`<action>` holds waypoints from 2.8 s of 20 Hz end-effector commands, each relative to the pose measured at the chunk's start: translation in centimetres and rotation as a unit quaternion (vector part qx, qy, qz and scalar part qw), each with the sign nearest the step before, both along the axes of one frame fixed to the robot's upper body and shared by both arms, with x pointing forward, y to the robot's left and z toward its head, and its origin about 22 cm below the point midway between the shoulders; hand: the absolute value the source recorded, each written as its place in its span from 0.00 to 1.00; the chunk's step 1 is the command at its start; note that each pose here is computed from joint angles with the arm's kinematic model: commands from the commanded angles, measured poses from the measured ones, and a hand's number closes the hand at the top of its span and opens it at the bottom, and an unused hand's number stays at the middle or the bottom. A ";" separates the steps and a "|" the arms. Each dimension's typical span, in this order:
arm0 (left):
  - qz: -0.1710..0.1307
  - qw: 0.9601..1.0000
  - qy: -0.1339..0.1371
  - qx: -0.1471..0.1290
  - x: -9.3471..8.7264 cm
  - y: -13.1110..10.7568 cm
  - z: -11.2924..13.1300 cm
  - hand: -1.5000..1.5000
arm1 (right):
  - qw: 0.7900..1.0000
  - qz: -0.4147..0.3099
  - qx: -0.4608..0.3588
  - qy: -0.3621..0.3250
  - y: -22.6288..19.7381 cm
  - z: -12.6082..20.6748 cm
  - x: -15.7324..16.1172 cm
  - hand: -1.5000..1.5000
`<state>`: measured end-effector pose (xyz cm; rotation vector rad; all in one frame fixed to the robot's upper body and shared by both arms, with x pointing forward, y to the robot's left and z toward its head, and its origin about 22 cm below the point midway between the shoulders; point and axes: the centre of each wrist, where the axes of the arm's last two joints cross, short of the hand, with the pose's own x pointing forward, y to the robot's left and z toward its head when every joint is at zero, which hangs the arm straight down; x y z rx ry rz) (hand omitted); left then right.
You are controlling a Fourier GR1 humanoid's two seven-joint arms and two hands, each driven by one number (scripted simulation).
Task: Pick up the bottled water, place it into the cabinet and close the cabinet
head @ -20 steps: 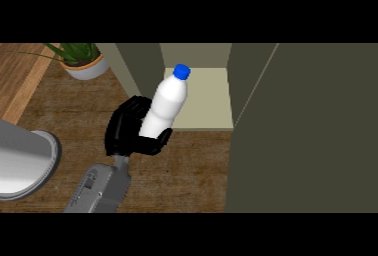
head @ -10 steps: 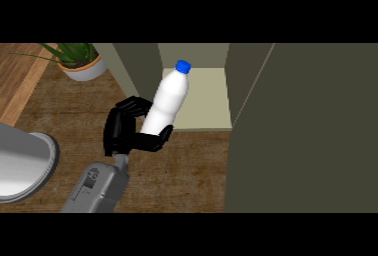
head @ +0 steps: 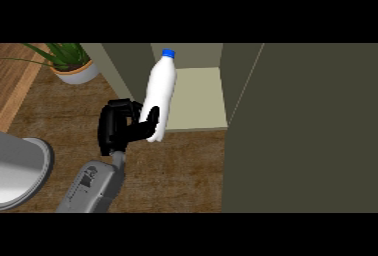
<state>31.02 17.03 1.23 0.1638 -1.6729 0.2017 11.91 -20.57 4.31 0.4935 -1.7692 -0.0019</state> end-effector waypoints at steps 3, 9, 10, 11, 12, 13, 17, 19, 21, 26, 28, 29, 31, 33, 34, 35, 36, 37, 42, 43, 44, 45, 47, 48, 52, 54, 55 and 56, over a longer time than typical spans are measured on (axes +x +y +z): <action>-0.036 0.997 -0.027 0.067 5.4 -3.8 4.9 1.00 | 1.000 0.022 0.001 0.016 0.1 -0.7 -0.5 0.00; -0.009 0.995 -0.021 0.100 5.7 -2.9 4.4 1.00 | 1.000 0.022 0.004 -0.002 0.3 -0.3 0.5 0.00; -0.006 0.993 -0.020 0.113 5.7 -2.9 3.8 1.00 | 1.000 0.016 -0.003 -0.006 -0.6 0.3 0.4 0.00; -0.003 0.993 -0.022 0.119 5.4 -4.6 3.8 1.00 | 1.000 0.023 0.009 0.004 0.7 -0.3 0.1 0.00; 0.002 0.991 -0.023 0.132 6.0 -3.4 4.3 1.00 | 1.000 0.017 0.004 -0.002 0.4 0.5 0.5 0.00; 0.015 0.988 -0.016 0.150 6.2 -2.7 4.2 1.00 | 1.000 0.025 -0.003 0.009 0.3 -0.8 0.1 0.00; 0.027 0.980 -0.011 0.198 5.6 -3.2 2.0 1.00 | 1.000 0.016 0.000 0.005 -0.5 -1.0 0.5 0.00; 0.055 0.976 -0.017 0.208 6.0 -2.0 2.1 1.00 | 0.999 0.031 -0.003 -0.013 -0.4 0.7 0.6 0.00; 0.064 0.974 -0.020 0.215 6.7 -1.2 3.4 1.00 | 1.000 0.013 -0.003 -0.004 -0.4 -0.1 1.0 0.00; 0.080 0.970 -0.005 0.228 6.0 -1.1 1.9 0.00 | 1.000 0.024 0.005 0.005 0.5 -0.8 0.3 0.00; 0.079 0.971 -0.002 0.226 6.1 -0.8 2.2 0.00 | 1.000 0.024 0.005 -0.001 1.1 -0.5 0.5 0.00; 0.076 0.969 -0.001 0.234 5.9 -0.5 1.8 0.00 | 1.000 0.018 -0.005 0.004 0.3 -1.0 0.4 0.00; 0.080 0.971 0.010 0.226 5.9 -0.9 1.8 0.00 | 1.000 0.027 0.003 0.003 0.5 -1.0 -0.1 0.00; 0.080 0.970 0.009 0.228 5.7 -1.1 1.5 0.00 | 1.000 0.025 0.003 -0.001 0.5 -1.1 0.6 0.00; 0.085 0.970 0.011 0.229 6.0 -0.6 1.8 0.00 | 1.000 0.025 -0.004 0.002 0.3 -0.8 0.3 0.00; 0.082 0.972 0.010 0.222 6.0 -1.1 2.2 0.00 | 1.000 0.029 -0.003 0.002 0.5 -1.0 0.5 0.00; 0.085 0.971 0.010 0.224 5.9 -0.2 2.0 0.00 | 1.000 0.029 -0.004 0.003 0.6 -1.1 0.3 0.00; 0.080 0.972 0.004 0.220 6.0 -0.2 2.2 0.00 | 1.000 0.024 0.000 0.002 0.1 -0.7 0.3 0.00; 0.037 0.983 -0.034 0.177 5.8 -1.5 3.9 0.00 | 1.000 0.025 0.002 -0.012 0.0 -0.4 0.4 0.00; 0.038 0.984 -0.047 0.170 5.5 -1.8 3.4 0.00 | 1.000 0.023 -0.002 0.000 0.3 -0.9 0.0 0.00; 0.027 0.985 -0.062 0.156 5.6 -2.1 4.5 0.00 | 0.999 0.029 0.002 -0.016 -0.3 -0.9 0.2 0.00; 0.014 0.989 -0.063 0.132 5.1 -2.2 4.4 0.00 | 1.000 0.019 0.002 -0.002 0.2 -0.8 -0.2 0.00; -0.004 0.992 -0.074 0.105 4.9 -2.4 4.5 0.00 | 1.000 0.013 -0.012 -0.012 -0.4 -0.6 0.1 0.00; -0.011 0.991 -0.087 0.099 5.2 -2.5 5.1 0.00 | 1.000 0.014 -0.004 -0.011 0.2 -0.9 0.4 0.00; -0.038 0.991 -0.111 0.066 4.5 -2.4 3.2 0.00 | 1.000 0.008 -0.006 -0.019 -0.6 -0.7 -0.6 0.00; -0.049 0.990 -0.119 0.049 4.6 -2.8 2.7 0.00 | 1.000 0.004 -0.008 -0.011 -0.5 -0.7 -0.7 0.00; -0.061 0.988 -0.135 0.042 4.6 -1.0 2.8 0.00 | 1.000 -0.001 -0.011 -0.009 -1.0 0.1 -0.4 0.00; -0.075 0.988 -0.127 0.035 4.9 -2.3 4.0 0.00 | 1.000 -0.012 -0.008 -0.003 -0.8 0.2 -0.4 0.00</action>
